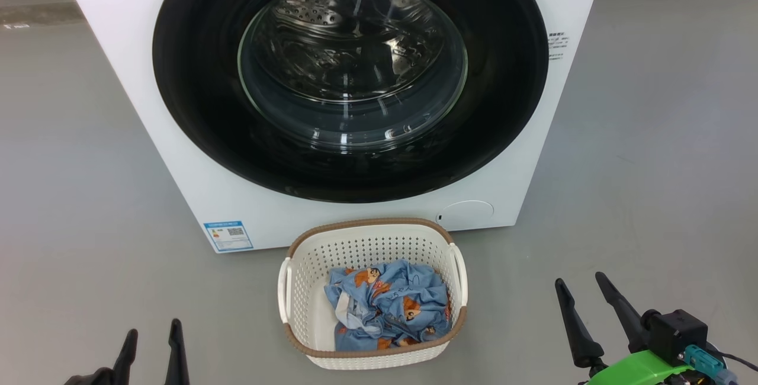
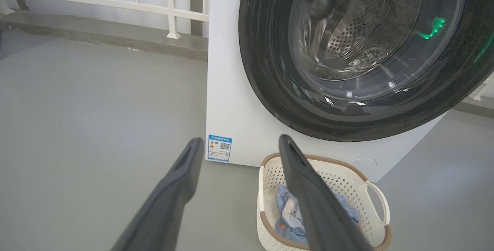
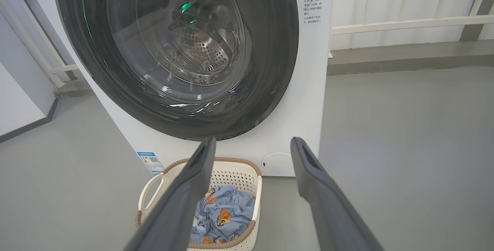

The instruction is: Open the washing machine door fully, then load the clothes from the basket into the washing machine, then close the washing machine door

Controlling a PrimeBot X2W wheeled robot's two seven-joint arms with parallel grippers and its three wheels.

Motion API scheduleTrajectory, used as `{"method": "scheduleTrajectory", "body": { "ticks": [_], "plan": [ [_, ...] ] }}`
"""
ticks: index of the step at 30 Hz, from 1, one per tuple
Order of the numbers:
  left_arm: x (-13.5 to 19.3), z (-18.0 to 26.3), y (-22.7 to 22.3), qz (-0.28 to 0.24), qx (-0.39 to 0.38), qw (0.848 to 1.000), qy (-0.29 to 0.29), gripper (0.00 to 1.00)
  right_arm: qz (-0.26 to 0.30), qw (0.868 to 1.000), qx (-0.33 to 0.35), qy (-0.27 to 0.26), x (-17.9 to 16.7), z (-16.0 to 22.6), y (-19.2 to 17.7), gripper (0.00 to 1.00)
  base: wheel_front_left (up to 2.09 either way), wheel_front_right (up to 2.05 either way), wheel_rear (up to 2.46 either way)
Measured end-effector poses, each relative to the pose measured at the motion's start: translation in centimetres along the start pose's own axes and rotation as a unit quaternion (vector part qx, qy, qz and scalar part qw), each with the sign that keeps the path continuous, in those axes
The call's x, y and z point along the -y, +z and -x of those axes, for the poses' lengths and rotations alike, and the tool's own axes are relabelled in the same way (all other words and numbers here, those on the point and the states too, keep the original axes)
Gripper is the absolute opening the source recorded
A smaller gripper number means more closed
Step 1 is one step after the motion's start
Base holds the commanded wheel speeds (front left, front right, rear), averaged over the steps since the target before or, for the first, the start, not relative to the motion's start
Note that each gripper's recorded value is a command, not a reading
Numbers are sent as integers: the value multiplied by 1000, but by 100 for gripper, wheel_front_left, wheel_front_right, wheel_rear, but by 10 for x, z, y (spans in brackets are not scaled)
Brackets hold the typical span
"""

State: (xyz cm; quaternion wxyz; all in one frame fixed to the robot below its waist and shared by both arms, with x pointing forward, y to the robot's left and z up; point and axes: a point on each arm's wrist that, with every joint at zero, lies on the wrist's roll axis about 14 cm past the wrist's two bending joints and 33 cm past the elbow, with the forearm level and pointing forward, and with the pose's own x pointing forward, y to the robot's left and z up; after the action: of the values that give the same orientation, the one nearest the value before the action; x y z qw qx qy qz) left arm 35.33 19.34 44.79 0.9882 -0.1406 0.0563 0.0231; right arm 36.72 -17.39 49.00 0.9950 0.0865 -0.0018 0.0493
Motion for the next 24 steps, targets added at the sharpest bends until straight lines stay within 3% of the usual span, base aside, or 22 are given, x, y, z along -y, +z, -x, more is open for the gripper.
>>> {"method": "scheduleTrajectory", "body": {
  "ticks": [11,24],
  "plan": [
    [0,0,1,-55,7,998,-7,100,62,998,9,5,2,1,4,100,0,0,0],
    [-4,2,2,-57,8,998,0,100,63,998,7,-3,7,2,3,100,0,0,0]
  ]
}}
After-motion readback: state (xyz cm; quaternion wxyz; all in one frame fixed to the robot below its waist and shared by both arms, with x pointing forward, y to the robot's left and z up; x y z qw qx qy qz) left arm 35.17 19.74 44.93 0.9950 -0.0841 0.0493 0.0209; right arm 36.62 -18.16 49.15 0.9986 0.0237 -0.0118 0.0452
